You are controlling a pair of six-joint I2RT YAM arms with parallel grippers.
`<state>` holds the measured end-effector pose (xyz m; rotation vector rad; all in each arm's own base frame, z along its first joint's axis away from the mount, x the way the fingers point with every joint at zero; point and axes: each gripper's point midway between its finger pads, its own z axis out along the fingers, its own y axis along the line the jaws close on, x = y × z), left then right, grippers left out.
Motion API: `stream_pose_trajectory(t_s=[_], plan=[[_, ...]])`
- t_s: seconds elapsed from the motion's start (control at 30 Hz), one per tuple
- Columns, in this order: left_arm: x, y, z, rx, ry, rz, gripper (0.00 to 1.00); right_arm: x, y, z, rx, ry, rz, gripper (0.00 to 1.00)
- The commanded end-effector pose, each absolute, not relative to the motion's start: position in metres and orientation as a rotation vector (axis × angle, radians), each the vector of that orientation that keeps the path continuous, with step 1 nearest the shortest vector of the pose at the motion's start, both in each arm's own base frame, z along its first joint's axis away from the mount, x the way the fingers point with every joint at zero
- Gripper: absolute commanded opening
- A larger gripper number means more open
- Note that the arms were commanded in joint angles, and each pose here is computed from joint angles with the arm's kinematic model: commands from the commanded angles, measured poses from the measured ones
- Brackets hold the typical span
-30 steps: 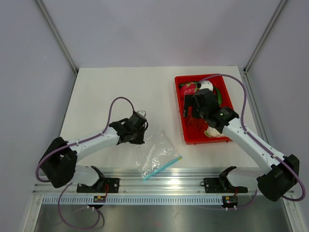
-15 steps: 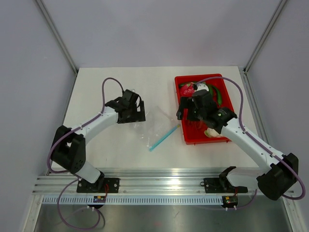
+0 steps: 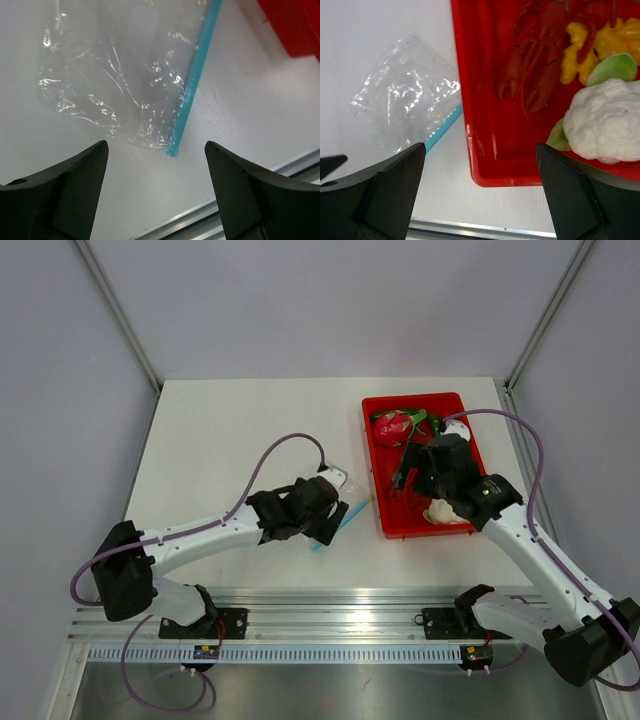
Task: Place the food in the zip-top bag and seal the zipper
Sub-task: Adjust the zipper food storage bag at the center of the board, then pick up the zipper food storage bag at the center of the board.
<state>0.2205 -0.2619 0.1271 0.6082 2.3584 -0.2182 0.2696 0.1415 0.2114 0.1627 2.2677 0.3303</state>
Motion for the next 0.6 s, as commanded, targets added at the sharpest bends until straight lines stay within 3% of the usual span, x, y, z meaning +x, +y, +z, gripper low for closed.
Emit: stream_pose_trajectory(t_s=[0.0,0.57], plan=[[0.207,-0.279,0.105,0.817,2.355,-0.259,0.81,0.270,0.119,0.210,0.298,2.273,0.367,0.99],[0.230,-0.310,0.061,0.827,2.356,-0.002,0.52,0.270,0.103,0.207,0.362,2.260,0.380,0.99]])
